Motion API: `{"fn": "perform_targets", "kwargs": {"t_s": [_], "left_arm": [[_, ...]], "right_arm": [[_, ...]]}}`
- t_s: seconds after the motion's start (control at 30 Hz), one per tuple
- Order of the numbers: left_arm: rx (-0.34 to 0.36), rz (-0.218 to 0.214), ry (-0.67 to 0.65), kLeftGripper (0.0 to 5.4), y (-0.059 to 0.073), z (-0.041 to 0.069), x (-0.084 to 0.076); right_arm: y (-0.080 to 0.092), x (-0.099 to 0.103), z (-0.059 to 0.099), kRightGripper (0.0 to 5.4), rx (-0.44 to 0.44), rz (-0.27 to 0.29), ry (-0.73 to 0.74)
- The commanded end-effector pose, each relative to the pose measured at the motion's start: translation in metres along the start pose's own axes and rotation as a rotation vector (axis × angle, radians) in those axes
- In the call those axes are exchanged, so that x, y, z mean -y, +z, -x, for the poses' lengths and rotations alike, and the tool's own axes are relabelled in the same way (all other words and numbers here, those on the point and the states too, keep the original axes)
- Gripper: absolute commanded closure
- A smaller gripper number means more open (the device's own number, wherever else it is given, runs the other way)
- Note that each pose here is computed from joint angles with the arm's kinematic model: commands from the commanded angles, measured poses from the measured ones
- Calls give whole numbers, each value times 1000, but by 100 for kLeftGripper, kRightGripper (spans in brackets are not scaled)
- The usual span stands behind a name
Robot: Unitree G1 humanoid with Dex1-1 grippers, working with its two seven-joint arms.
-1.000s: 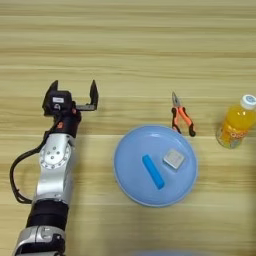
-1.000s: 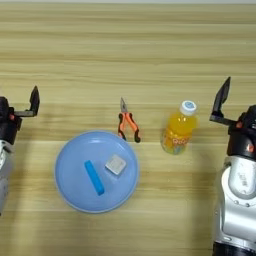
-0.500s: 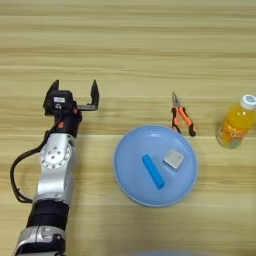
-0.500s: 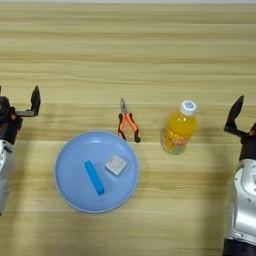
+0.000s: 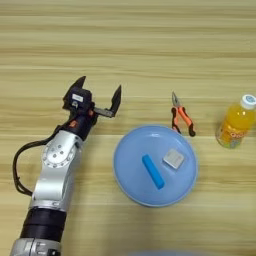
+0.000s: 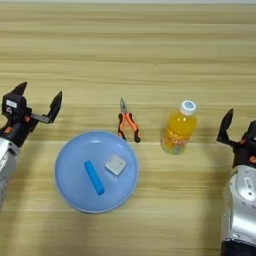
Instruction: Move the objects on the table
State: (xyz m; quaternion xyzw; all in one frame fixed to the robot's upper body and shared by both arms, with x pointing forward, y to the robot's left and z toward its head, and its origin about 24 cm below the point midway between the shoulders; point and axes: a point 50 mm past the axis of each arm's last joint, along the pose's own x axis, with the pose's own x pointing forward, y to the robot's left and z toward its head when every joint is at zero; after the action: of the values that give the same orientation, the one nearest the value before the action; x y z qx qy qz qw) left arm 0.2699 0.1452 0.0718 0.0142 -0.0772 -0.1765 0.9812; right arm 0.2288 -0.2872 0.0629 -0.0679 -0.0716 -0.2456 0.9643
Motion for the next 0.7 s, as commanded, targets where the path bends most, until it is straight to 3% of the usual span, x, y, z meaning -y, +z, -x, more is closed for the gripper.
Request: {"fn": "perform_targets", "kwargs": {"t_s": [0.03,0.17,0.3,0.5,0.63,0.7], "left_arm": [[-53,18,-109,0,3,6,19],[-109,18,-237,0,2,13,39],[-116,27,-204,0,0,11,36],[-87,11,77,0,-12,3,-8],[-85,-12,261,0,-24,5,-40],[-79,-17,299,0,-29,7,-48]], "right_arm": [[1,-1,-1,4,6,-2,9],[1,-1,-1,4,3,0,12],[0,-3,-1,4,2,1,20],[-2,-10,1,4,-5,2,55],[-3,-13,2,4,-3,3,71],[-3,-14,3,4,-3,5,76]]}}
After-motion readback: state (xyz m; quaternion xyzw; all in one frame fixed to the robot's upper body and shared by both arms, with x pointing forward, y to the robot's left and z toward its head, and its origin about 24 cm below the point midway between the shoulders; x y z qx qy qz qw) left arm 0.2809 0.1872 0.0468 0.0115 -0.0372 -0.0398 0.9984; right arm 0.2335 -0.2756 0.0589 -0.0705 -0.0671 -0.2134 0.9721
